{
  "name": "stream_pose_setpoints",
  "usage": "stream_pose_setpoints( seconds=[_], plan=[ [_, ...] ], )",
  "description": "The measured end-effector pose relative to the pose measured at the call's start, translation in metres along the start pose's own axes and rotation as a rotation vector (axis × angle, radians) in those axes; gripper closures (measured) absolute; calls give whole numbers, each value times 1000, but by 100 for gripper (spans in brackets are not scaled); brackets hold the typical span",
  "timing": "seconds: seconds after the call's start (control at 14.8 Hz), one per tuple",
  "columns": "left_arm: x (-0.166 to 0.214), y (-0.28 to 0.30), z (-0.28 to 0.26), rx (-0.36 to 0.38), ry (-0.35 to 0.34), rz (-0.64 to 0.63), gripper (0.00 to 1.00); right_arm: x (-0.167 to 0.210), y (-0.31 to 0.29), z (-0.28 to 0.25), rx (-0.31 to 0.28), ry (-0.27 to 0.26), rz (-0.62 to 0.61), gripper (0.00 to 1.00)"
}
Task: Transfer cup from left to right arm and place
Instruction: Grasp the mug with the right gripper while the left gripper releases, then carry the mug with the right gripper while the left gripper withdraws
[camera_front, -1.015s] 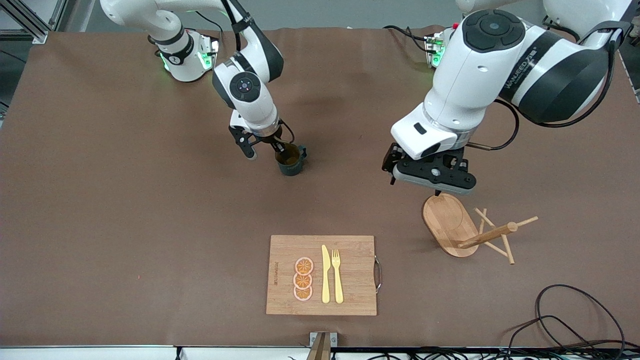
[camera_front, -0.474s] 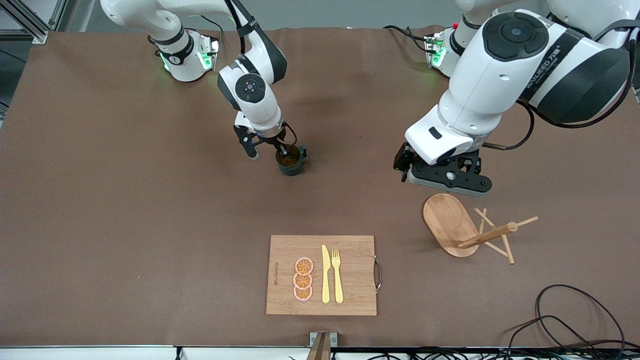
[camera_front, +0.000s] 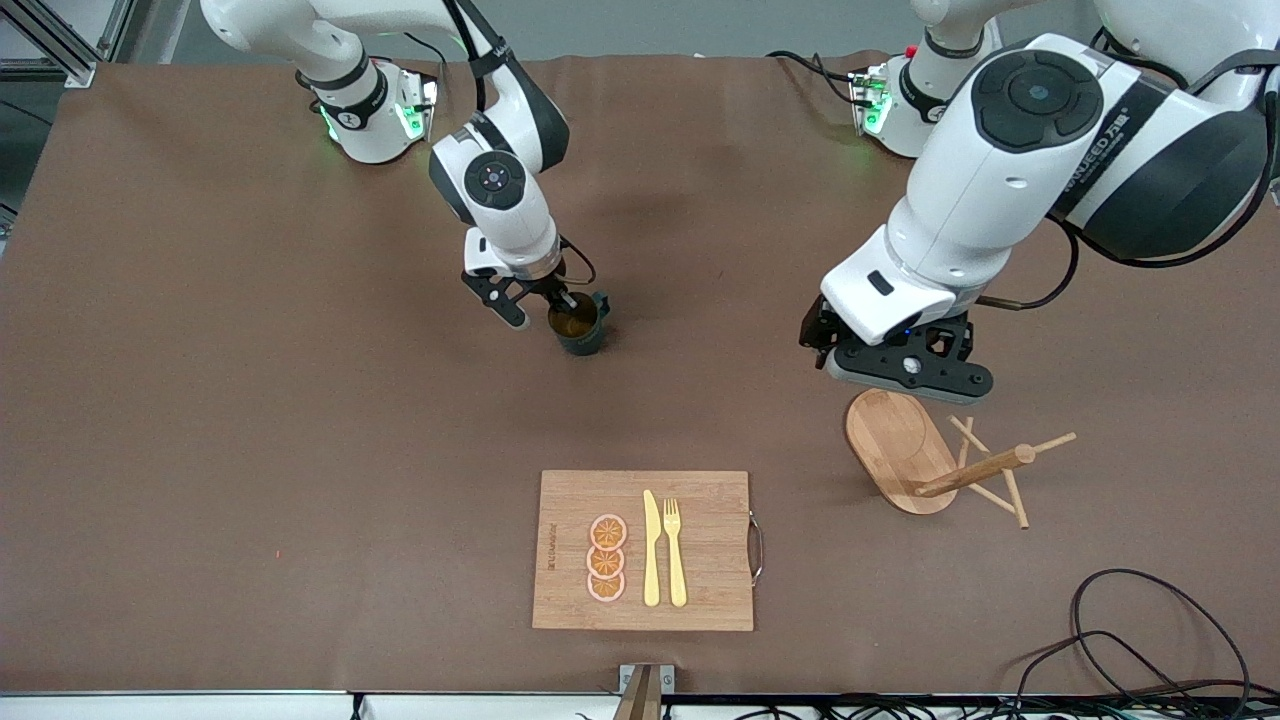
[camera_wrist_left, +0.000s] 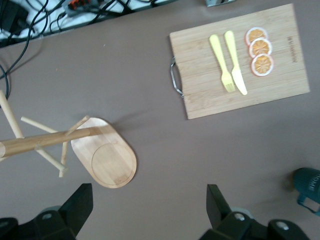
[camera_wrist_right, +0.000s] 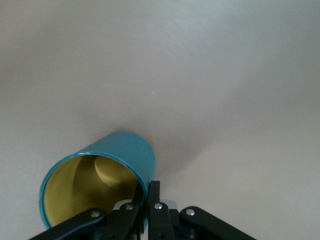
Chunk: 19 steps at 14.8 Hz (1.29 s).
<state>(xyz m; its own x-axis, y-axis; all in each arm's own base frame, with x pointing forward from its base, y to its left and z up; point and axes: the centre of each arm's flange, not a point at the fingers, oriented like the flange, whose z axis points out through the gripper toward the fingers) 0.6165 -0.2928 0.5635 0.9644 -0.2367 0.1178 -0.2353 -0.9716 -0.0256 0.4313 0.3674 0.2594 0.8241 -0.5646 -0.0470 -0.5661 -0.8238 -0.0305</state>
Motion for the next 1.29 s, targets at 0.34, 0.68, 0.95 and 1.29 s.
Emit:
stream_pose_setpoints(
  seconds=[0.34,0.68,0.95,1.29],
  plan=[
    [18,-34,13,-28,-55,-21,0,78,24,-11,4,6,-375,96],
    [19,-76,5,-37,-82,3,0,178,76,-27,5,9,-742,96],
    [14,-121,-20,-58,-68,38,0,258,134,-43,7,27,-1077,96],
    [-6,-158,-51,-36,-57,30,0,320,203,-50,0,38,-1431,96]
  ],
)
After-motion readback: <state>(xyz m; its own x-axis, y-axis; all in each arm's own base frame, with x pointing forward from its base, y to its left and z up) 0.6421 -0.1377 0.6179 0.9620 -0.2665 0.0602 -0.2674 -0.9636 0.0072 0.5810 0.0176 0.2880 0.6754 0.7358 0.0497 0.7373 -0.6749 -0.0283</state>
